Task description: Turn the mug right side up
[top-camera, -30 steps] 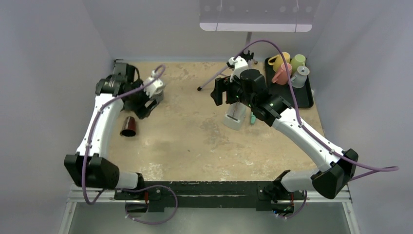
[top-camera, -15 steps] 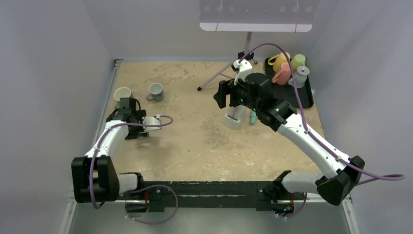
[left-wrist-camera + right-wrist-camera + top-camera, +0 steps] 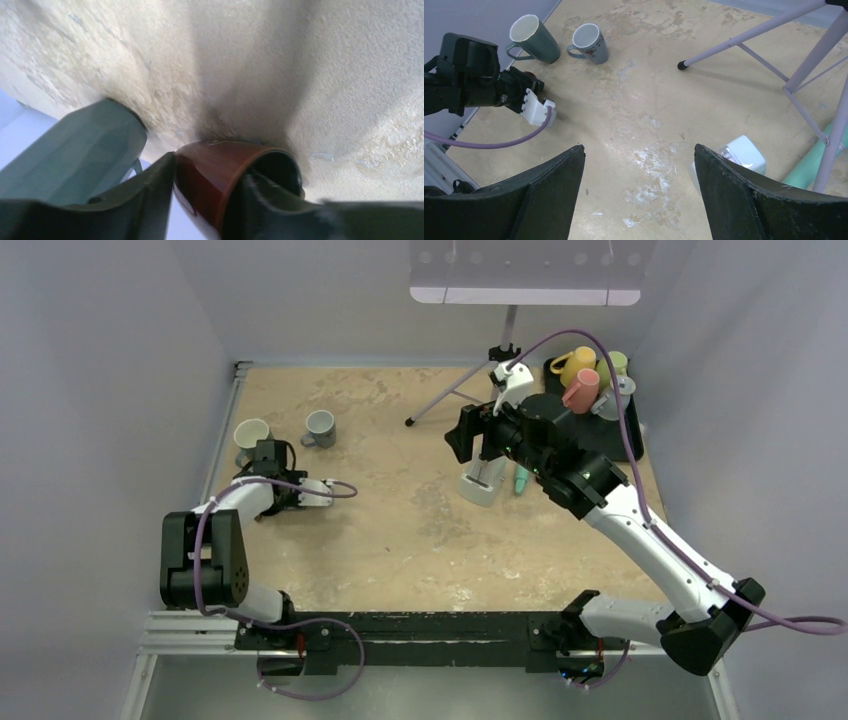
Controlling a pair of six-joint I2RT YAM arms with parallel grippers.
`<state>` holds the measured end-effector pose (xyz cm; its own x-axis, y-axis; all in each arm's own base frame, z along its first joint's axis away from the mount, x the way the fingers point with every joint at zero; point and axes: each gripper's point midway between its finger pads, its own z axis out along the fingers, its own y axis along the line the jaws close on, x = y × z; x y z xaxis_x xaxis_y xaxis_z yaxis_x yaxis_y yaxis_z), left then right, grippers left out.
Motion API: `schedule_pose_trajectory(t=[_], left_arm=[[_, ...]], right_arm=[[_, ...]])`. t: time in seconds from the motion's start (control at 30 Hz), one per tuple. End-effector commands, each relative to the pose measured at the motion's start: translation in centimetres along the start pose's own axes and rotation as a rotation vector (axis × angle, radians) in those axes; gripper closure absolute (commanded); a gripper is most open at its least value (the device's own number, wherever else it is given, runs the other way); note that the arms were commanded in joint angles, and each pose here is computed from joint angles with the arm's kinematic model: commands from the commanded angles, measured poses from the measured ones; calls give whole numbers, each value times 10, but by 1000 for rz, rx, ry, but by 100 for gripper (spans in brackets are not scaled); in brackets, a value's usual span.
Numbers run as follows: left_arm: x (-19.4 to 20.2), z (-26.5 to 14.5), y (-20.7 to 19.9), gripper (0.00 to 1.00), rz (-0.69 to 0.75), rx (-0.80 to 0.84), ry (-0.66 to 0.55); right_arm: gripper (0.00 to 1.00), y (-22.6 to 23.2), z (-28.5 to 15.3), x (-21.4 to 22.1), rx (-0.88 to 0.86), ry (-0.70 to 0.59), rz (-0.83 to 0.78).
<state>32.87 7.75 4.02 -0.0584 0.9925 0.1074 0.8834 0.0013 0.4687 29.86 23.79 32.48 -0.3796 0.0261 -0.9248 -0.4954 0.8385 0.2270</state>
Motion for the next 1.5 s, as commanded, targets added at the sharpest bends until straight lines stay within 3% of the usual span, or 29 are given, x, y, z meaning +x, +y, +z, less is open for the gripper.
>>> schedule_pose_trajectory(t=[0.0, 0.23, 0.27, 0.47, 0.7, 0.9, 1.1, 1.2, 1.33, 1.47], left_arm=[[-1, -2, 14, 63, -3, -11, -24], [-17, -25, 12, 99, -163, 58, -126], [-20, -29, 13, 100, -197, 65, -142], [-53, -59, 24, 100, -509, 207, -294], [-71, -56, 52, 100, -886, 367, -355], [-65, -27, 61, 100, -946, 317, -319], [-74, -10, 55, 100, -928, 348, -364], [-74, -4, 51, 93, -929, 367, -377], [-67, -7, 55, 68, -944, 337, -394], [-63, -24, 62, 54, -921, 293, -414]], right_arm=[[16, 2, -10, -9, -13, -39, 10], [16, 4, -9, -13, -22, -48, 1], [16, 3, -8, -14, -20, -46, -1], [16, 3, -5, -12, -16, -35, -15], [16, -2, -4, -6, 4, -21, -18], [16, -9, -5, -3, 38, -32, 6], [16, -14, -3, -2, 63, -28, 16], [16, -18, -5, -2, 77, -30, 18], [15, -28, -9, -2, 116, -41, 37], [14, -49, -17, -9, 182, -88, 84]])
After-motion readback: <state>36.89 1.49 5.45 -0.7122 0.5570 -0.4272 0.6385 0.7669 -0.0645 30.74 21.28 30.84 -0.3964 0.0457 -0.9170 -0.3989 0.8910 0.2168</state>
